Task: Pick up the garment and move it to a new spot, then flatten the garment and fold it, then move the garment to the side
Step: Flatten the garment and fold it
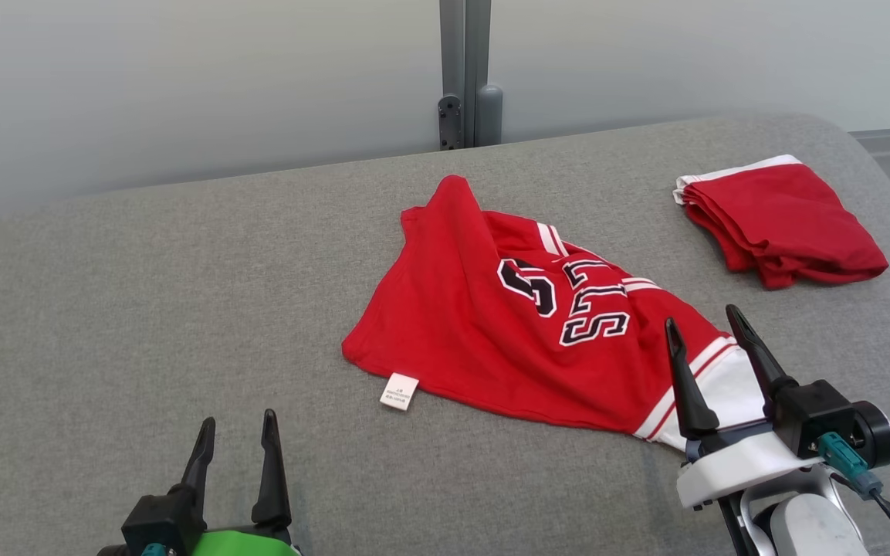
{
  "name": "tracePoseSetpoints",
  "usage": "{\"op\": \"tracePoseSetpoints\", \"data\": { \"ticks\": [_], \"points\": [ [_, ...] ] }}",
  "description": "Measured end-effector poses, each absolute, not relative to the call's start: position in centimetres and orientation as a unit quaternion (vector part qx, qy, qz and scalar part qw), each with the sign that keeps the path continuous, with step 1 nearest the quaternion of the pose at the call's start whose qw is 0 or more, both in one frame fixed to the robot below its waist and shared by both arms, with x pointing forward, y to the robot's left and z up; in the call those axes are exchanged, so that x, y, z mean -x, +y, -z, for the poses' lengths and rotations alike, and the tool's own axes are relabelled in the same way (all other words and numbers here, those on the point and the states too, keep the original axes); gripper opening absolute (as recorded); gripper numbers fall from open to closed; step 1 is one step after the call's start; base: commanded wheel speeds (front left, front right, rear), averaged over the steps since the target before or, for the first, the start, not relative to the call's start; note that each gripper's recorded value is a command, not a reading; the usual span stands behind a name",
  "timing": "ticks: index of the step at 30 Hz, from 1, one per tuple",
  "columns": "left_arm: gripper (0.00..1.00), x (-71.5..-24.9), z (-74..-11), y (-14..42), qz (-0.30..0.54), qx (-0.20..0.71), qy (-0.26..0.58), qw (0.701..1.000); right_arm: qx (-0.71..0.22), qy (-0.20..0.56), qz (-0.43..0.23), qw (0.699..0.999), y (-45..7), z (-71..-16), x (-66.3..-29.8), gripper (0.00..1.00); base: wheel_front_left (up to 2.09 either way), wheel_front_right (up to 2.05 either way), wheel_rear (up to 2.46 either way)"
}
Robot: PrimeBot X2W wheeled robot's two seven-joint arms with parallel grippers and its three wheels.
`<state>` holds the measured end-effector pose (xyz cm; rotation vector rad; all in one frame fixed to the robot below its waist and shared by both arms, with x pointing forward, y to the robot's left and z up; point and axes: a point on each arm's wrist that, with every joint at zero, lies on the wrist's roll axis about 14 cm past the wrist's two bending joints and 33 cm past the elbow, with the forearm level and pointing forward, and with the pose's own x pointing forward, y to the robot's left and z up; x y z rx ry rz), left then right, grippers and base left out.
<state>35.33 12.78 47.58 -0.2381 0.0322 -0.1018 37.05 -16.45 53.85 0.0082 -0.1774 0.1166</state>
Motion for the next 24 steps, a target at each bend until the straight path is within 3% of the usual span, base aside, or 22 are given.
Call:
{"op": "tracePoseSetpoints", "data": {
  "ticks": [11, 24],
  "points": [
    [1.00, -35.2, -47.7, 12.0, 0.064, 0.115, 0.015, 0.991, -0.006, -0.067, -0.048, 0.997, -17.1, -52.5, -36.6, 1.00, 0.00, 0.00, 0.00],
    [1.00, -35.8, -46.3, 10.3, 0.086, 0.113, 0.039, 0.989, -0.004, 0.085, 0.085, 0.993, -25.6, -43.2, -33.3, 1.00, 0.00, 0.00, 0.00]
  ]
}}
